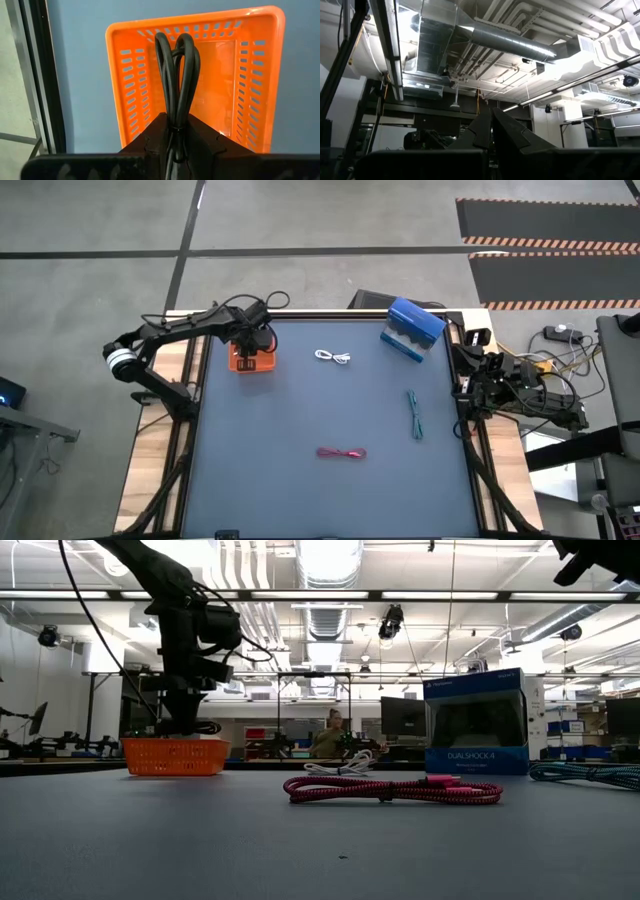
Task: Pick and place USB-C Cables
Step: Put the black charger cable into the orange basket
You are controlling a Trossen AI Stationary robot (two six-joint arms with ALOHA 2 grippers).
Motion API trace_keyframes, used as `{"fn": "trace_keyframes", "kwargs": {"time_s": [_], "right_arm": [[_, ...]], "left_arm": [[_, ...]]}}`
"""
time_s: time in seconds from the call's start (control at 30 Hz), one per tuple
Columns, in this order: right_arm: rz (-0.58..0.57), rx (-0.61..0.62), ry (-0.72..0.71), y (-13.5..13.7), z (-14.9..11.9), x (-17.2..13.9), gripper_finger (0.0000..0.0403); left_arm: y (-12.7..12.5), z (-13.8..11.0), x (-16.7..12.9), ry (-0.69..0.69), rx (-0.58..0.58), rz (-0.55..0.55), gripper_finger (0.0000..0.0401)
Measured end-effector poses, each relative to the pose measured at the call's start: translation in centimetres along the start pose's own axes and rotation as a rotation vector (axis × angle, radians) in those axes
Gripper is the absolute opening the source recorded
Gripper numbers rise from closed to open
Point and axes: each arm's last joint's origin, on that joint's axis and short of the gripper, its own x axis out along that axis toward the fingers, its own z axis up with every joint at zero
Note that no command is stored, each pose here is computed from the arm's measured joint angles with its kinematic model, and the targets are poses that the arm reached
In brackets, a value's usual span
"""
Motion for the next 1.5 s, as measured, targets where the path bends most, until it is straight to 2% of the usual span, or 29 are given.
{"fn": "trace_keyframes", "kwargs": {"time_s": [0.43, 0.77, 1.5], "right_arm": [[0.000, -0.003, 0.002, 0.0, 0.0, 0.0, 0.0009], [0.000, -0.003, 0.003, 0.0, 0.0, 0.0, 0.0009], [-0.016, -0.009, 0.011, 0.0, -0.1, 0.0, 0.0009]], "left_arm": [[-0.1, -0.1, 0.1, 0.003, 0.000, -0.002, 0.0040], [-0.9, -0.8, 1.8, 0.010, 0.001, -0.008, 0.0040], [-1.3, -1.0, 2.8, -0.019, -0.016, 0.014, 0.0040]]}}
